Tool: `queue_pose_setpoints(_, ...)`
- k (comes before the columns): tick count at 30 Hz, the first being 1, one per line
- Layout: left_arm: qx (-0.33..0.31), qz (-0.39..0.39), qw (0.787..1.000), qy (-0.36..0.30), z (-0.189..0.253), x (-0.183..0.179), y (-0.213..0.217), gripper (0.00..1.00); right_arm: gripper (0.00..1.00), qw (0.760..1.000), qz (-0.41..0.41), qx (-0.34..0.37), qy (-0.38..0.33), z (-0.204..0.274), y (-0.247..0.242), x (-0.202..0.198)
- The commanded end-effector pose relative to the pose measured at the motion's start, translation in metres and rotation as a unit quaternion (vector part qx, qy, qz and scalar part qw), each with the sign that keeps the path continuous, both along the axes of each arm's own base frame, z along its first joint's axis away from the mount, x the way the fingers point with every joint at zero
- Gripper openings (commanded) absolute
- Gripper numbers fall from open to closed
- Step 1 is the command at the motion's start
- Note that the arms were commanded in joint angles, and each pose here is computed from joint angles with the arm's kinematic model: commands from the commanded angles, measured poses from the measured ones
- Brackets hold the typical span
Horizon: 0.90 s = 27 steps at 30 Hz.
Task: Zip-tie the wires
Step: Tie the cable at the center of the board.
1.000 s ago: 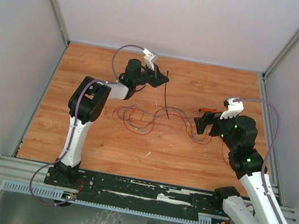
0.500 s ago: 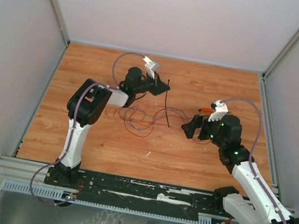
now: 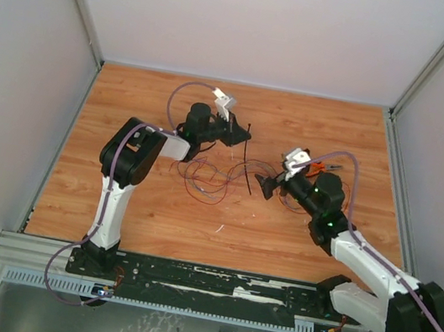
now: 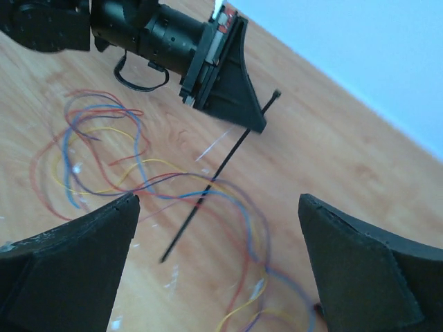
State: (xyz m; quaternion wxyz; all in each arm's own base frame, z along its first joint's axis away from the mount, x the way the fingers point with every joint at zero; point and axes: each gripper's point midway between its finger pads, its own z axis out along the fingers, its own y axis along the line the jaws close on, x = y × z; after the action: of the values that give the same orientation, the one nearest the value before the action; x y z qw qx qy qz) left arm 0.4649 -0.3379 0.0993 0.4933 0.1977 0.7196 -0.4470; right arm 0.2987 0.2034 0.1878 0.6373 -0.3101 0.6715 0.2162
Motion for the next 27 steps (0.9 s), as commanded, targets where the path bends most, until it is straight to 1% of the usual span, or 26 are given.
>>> queue_pose_setpoints(1,0.000,-0.023,1.000,-0.022,0.017,-0.004,-0.007,0.00,0.99,0.973,0.013,-0.140,-0.181,0.033,0.008,0.031)
queue_pose_setpoints(3,0.005,-0.026,0.999,-0.021,0.014,-0.004,-0.007,0.00,0.99,0.964,0.016,-0.192,-0.184,0.020,0.006,0.042)
queue_pose_setpoints(6,0.008,-0.035,0.999,-0.016,0.009,-0.005,-0.008,0.00,0.99,0.948,0.025,-0.251,-0.194,0.000,0.004,0.049)
queue_pose_setpoints(11,0.004,-0.058,0.998,-0.012,0.009,-0.009,-0.014,0.00,0.99,0.927,0.062,-0.321,-0.182,-0.038,0.002,0.049)
queue_pose_setpoints(15,0.007,-0.063,0.998,-0.008,0.006,-0.008,-0.015,0.00,0.99,0.922,0.084,-0.337,-0.172,-0.058,0.007,0.042)
queue_pose_setpoints(19,0.007,-0.065,0.998,-0.004,0.004,-0.008,-0.016,0.00,0.99,0.919,0.109,-0.342,-0.160,-0.076,0.022,0.036)
queue_pose_setpoints(27,0.009,-0.062,0.998,0.004,-0.001,-0.009,-0.015,0.00,0.99,0.922,0.132,-0.336,-0.139,-0.103,0.043,0.037)
